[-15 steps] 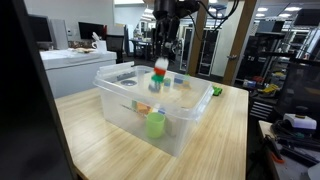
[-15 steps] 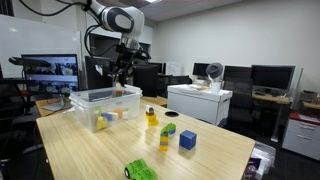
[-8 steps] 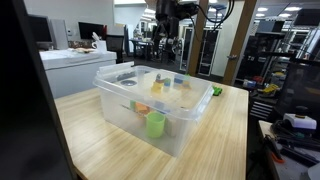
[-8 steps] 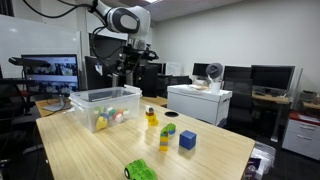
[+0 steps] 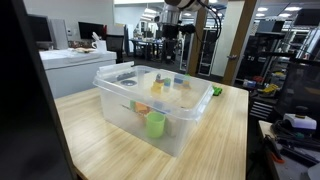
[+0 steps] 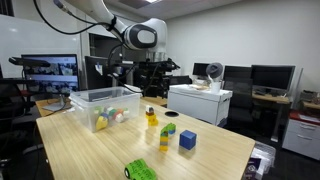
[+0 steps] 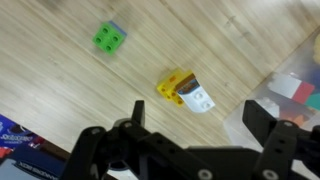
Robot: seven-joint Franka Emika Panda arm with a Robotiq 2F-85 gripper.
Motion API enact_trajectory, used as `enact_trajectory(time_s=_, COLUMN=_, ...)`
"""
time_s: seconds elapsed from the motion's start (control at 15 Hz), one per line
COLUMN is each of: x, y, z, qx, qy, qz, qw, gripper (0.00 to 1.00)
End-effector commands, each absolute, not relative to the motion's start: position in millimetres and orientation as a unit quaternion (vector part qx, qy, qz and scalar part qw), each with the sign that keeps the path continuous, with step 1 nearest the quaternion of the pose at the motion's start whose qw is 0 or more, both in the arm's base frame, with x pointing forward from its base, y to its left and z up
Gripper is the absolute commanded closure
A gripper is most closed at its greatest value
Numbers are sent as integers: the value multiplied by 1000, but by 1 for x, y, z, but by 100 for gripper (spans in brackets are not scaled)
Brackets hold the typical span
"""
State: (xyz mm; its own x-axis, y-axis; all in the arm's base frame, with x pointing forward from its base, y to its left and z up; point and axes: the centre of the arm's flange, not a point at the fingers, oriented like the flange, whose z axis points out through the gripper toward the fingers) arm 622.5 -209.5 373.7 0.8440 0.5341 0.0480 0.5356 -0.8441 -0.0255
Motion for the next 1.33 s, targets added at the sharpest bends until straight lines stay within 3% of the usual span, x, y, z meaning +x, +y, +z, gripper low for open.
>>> enact_trajectory(time_s=0.0, x=628, y=-209, z=347, qx=-982, qy=-187, qz=5, qw=-8, gripper=0)
enact_trajectory(time_s=1.27, x=639, y=-157, z=300, qx=-998, qy=-8, qz=43, qw=-35, gripper=0)
